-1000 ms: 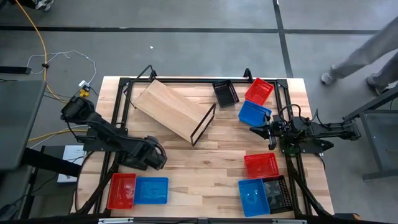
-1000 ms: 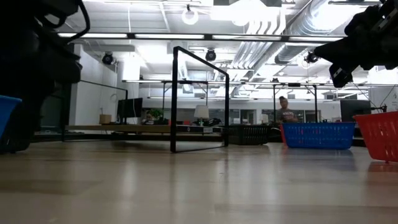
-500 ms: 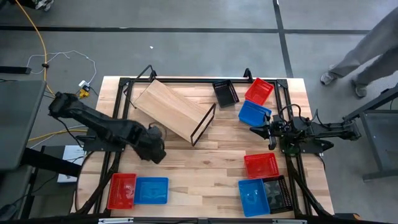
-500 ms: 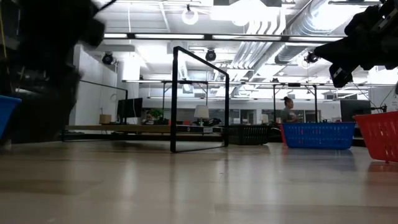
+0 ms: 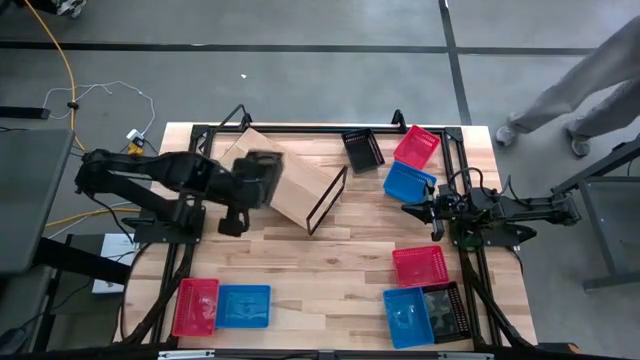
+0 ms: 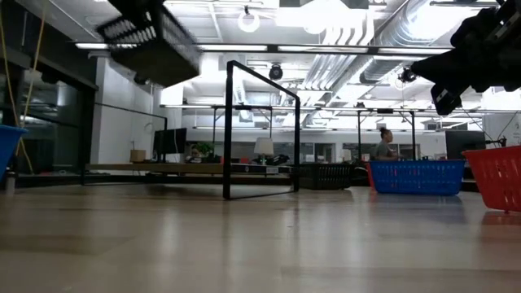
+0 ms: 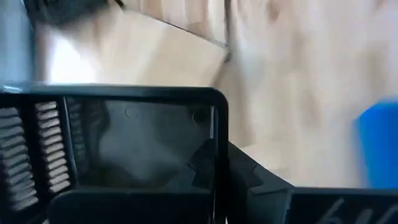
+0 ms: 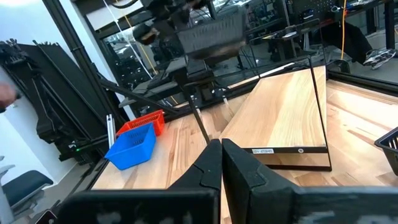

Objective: Stack baskets on shelf by color
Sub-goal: Put the bottom left black bin on the shelf

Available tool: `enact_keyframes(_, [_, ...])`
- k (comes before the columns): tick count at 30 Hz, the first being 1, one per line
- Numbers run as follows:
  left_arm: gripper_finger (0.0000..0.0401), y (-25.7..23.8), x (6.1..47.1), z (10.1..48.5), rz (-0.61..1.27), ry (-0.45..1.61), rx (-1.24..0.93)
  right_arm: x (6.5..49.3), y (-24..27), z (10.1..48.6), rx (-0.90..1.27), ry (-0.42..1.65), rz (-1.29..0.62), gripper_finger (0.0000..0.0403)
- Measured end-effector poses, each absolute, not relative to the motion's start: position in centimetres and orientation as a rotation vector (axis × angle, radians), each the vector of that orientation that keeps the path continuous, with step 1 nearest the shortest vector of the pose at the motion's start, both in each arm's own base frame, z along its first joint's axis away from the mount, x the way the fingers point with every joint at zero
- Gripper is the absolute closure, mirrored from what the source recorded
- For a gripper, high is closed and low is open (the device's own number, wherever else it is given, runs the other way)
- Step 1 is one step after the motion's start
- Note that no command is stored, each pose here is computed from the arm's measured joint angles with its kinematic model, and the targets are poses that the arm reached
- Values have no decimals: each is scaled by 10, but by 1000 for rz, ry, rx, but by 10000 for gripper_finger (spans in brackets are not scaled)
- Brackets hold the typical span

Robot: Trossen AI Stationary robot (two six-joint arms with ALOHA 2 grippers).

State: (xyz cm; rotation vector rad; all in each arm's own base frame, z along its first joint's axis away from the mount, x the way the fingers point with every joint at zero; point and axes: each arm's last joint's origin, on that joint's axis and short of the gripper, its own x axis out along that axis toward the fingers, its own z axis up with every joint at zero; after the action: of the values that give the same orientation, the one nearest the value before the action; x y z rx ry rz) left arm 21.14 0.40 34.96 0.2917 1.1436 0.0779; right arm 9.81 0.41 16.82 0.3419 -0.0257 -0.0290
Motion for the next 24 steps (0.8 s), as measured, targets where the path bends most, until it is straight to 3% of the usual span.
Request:
enact_keyframes(5, [401, 25, 222, 319, -100, 1379, 671, 98, 4, 168, 342, -25, -29, 402])
enact_keyframes(12, [401, 64, 202, 258, -137, 1662, 626, 98, 4, 168, 342, -25, -30, 402])
enact_keyframes(18, [401, 75, 175, 243, -113, 1602, 759, 98, 4, 168, 342, -25, -29, 402])
enact_keyframes(24, [401, 84, 154, 230, -167, 1561, 685, 98, 4, 168, 342, -25, -29, 402])
